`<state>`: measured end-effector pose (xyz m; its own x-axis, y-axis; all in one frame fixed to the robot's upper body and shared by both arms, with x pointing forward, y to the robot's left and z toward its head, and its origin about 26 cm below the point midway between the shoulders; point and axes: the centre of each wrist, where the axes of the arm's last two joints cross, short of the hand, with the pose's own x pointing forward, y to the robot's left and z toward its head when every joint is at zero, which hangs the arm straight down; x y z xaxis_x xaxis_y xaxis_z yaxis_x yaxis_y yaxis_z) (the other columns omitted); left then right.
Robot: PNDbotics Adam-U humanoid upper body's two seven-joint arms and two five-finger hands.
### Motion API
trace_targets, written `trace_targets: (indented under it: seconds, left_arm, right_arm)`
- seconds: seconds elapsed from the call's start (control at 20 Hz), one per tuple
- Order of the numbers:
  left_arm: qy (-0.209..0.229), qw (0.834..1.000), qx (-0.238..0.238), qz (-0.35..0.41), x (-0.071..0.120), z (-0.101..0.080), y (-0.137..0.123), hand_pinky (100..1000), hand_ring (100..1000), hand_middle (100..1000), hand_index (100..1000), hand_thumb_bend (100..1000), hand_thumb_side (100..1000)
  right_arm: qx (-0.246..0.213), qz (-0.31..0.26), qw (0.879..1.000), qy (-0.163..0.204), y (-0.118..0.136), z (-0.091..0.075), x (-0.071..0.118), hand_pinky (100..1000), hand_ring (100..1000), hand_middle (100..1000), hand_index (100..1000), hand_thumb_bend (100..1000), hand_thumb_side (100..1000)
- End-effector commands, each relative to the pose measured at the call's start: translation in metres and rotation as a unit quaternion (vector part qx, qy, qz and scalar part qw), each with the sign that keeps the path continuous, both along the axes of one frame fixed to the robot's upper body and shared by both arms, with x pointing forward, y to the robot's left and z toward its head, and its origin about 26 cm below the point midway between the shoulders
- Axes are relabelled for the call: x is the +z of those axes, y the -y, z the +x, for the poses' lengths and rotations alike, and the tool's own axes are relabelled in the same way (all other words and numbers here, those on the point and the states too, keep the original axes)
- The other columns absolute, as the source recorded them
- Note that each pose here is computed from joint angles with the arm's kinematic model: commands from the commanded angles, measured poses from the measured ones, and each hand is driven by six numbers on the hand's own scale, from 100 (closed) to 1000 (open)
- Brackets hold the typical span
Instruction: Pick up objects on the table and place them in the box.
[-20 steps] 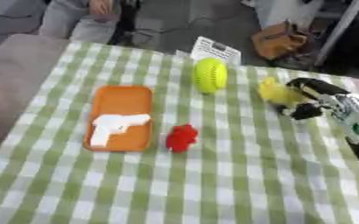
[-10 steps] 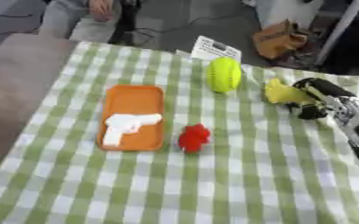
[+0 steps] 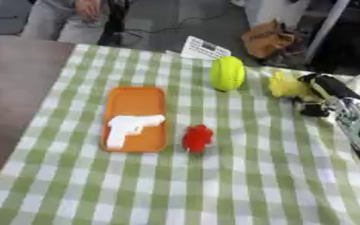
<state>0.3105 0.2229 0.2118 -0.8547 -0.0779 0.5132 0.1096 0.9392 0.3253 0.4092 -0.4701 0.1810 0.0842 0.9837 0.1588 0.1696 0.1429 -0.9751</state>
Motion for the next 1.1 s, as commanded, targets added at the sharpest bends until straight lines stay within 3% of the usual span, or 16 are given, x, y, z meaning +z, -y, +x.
trace_targets:
  seconds: [0.05, 0.4, 0.6, 1.1]
  left_arm:
    - [0.005, 1.000, 0.007, 0.005, 0.004, -0.003, -0.003, 332, 699, 831, 792, 100, 941]
    - [-0.010, 1.000, 0.011, 0.007, -0.003, -0.003, -0.004, 336, 699, 830, 793, 100, 939]
    - [-0.019, 1.000, 0.012, 0.007, -0.007, -0.002, -0.004, 337, 699, 830, 793, 100, 939]
    - [-0.031, 0.999, 0.016, 0.005, -0.015, -0.003, -0.006, 339, 696, 829, 792, 100, 937]
  right_arm:
    - [0.001, -0.008, 0.999, 0.047, 0.009, -0.006, 0.034, 423, 575, 702, 659, 100, 100]
    - [0.062, 0.007, 0.994, 0.086, -0.009, -0.009, 0.063, 434, 585, 708, 663, 100, 100]
    - [0.099, 0.013, 0.991, 0.087, -0.022, -0.013, 0.074, 443, 592, 711, 665, 100, 100]
    - [0.124, 0.026, 0.991, 0.048, -0.034, -0.014, 0.068, 462, 612, 724, 673, 100, 100]
